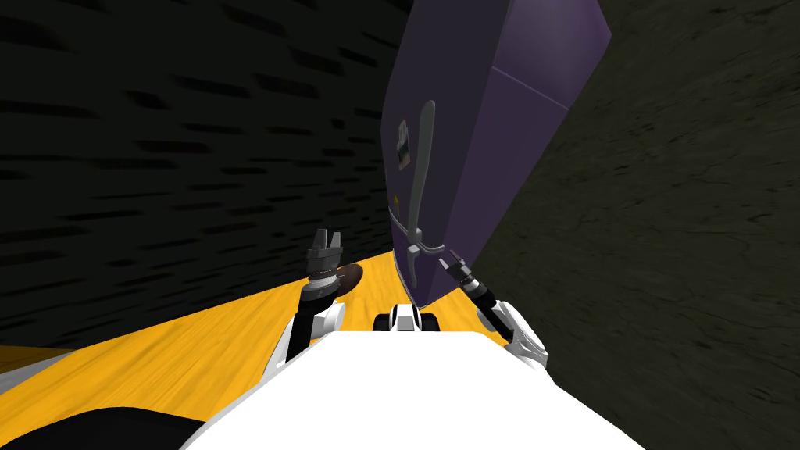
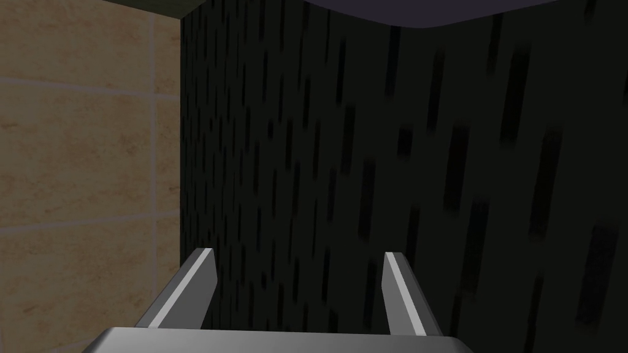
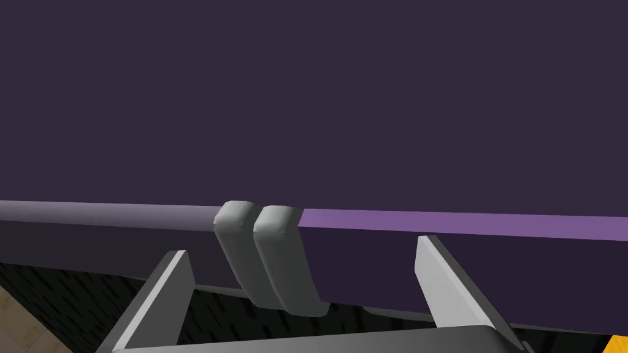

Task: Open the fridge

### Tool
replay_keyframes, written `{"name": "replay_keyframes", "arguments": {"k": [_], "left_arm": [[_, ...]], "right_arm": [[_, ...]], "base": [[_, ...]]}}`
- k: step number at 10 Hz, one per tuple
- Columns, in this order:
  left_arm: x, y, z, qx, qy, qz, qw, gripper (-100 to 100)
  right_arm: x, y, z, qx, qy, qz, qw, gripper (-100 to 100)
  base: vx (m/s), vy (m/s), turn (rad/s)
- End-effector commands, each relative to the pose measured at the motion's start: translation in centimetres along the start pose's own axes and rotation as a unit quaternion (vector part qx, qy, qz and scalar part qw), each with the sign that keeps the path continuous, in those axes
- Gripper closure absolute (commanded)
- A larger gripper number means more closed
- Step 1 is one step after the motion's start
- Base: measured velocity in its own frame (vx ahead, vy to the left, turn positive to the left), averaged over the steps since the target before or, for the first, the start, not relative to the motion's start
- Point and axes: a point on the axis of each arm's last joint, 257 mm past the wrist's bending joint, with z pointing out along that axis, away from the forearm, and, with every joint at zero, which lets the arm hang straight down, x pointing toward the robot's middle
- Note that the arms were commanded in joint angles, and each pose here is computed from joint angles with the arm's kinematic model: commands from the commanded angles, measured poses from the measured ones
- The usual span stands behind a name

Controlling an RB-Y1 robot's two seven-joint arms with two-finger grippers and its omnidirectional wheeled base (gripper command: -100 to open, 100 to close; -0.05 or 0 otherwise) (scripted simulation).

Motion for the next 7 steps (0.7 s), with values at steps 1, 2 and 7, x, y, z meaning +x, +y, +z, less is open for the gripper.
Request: {"name": "replay_keyframes", "arguments": {"k": [1,2,7], "left_arm": [[0.0,0.0,0.0,0.0,0.0,0.0,1.0,0],[0.0,0.0,0.0,0.0,0.0,0.0,1.0,0],[0.0,0.0,0.0,0.0,0.0,0.0,1.0,0]], "right_arm": [[-0.2,1.7,-0.4,-0.012,-0.001,-0.029,0.9995,-100],[-0.2,1.7,-0.4,-0.012,-0.001,-0.034,0.9994,-100],[-1.5,4.8,-0.6,-0.02,0.005,-0.072,0.9972,-100]], "base": [[0.017,0.074,-0.008],[0.018,0.063,-0.002],[0.025,0.075,-0.012]]}}
